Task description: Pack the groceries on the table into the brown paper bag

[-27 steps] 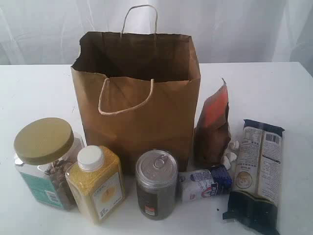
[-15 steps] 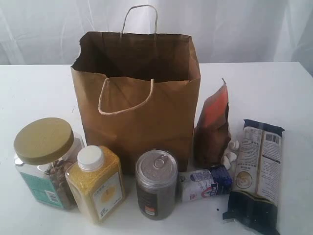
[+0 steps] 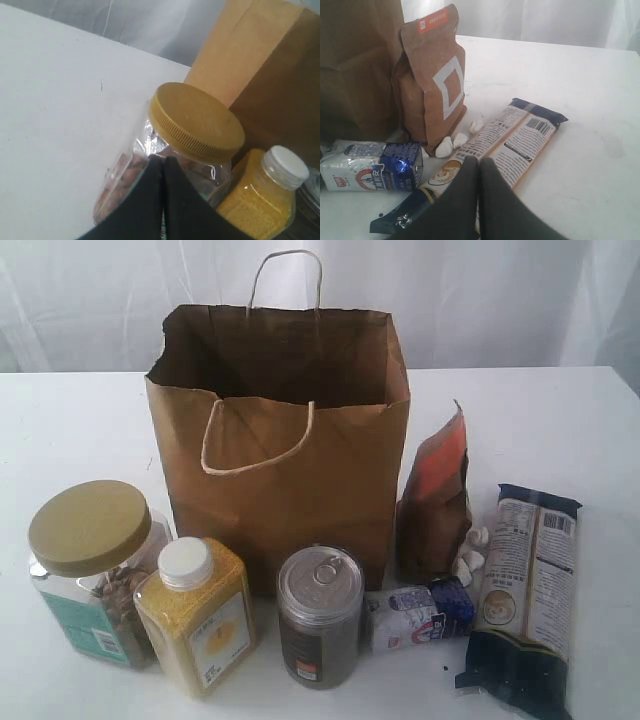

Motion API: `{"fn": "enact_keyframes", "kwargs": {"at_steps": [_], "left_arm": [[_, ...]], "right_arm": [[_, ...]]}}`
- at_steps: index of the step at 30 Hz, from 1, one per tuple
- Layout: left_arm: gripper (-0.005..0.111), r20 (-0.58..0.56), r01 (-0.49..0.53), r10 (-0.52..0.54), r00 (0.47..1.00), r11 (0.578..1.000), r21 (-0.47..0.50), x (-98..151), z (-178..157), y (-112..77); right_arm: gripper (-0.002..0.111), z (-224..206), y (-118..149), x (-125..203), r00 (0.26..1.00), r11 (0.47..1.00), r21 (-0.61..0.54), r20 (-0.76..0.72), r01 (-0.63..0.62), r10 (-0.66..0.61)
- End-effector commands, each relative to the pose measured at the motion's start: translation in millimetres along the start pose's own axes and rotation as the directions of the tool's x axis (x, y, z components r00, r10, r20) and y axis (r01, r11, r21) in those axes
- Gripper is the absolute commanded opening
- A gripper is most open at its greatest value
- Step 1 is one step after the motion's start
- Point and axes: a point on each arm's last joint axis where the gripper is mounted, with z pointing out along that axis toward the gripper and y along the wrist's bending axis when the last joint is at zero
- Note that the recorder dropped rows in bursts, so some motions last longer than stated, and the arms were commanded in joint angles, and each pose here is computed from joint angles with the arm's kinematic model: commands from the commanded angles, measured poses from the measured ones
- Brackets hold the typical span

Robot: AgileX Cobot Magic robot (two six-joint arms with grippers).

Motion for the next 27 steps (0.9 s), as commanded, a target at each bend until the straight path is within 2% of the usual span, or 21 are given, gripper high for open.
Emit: {"fn": "enact_keyframes", "kwargs": {"at_steps": [1,3,5,6,9,11,14,17,20,22,25,27], "left_arm": [[0.000,-0.105,0.100,-0.102,0.989,0.995,-0.024,11,-1,1.6],[0.000,-0.103,0.059,-0.060,0.993,0.998,-0.015,7,-2,-0.6],[0.000,-0.107,0.035,-0.032,0.994,0.999,0.024,-8,-8,-11.7],[0.000,-0.117,0.006,0.003,0.993,0.997,0.080,-20,-15,-23.2],[0.000,-0.048,-0.086,0.102,0.994,0.963,0.257,-54,-30,-54.7],[0.000,0.006,-0.161,0.168,0.986,0.935,0.315,-81,-37,-72.6],[0.000,-0.024,-0.201,0.222,0.975,0.921,0.333,-113,-36,-91.6],[0.000,-0.248,-0.197,0.281,0.927,0.928,0.317,-144,-17,-108.6],[0.000,-0.420,-0.294,0.352,0.837,0.935,0.199,-168,7,-107.1],[0.000,-0.516,-0.319,0.338,0.787,0.939,0.128,-181,24,-105.2],[0.000,-0.627,-0.350,0.372,0.684,0.922,0.165,-190,52,-108.3],[0.000,-0.683,-0.323,0.351,0.641,0.930,0.176,-189,69,-108.9]], "right_arm": [[0.000,0,0,1,1.000,1.000,0.001,0.003,0.002,-0.002],[0.000,0,0,1,1.000,1.000,0.001,0.003,0.002,-0.002],[0.000,0,0,1,1.000,1.000,0.001,0.003,0.002,-0.002],[0.000,0,0,1,1.000,1.000,0.001,0.003,0.002,-0.002],[0.000,0,0,1,1.000,1.000,0.001,0.003,0.002,-0.002],[0.000,0,0,1,1.000,1.000,0.001,0.003,0.002,-0.002],[0.000,0,0,1,1.000,1.000,0.001,0.003,0.002,-0.002],[0.000,0,0,1,1.000,1.000,0.001,0.003,0.002,-0.002],[0.000,0,0,1,1.000,1.000,0.001,0.003,0.002,-0.002],[0.000,0,0,1,1.000,1.000,0.001,0.003,0.002,-0.002],[0.000,0,0,1,1.000,1.000,0.001,0.003,0.002,-0.002],[0.000,0,0,1,1.000,1.000,0.001,0.003,0.002,-0.002]]}}
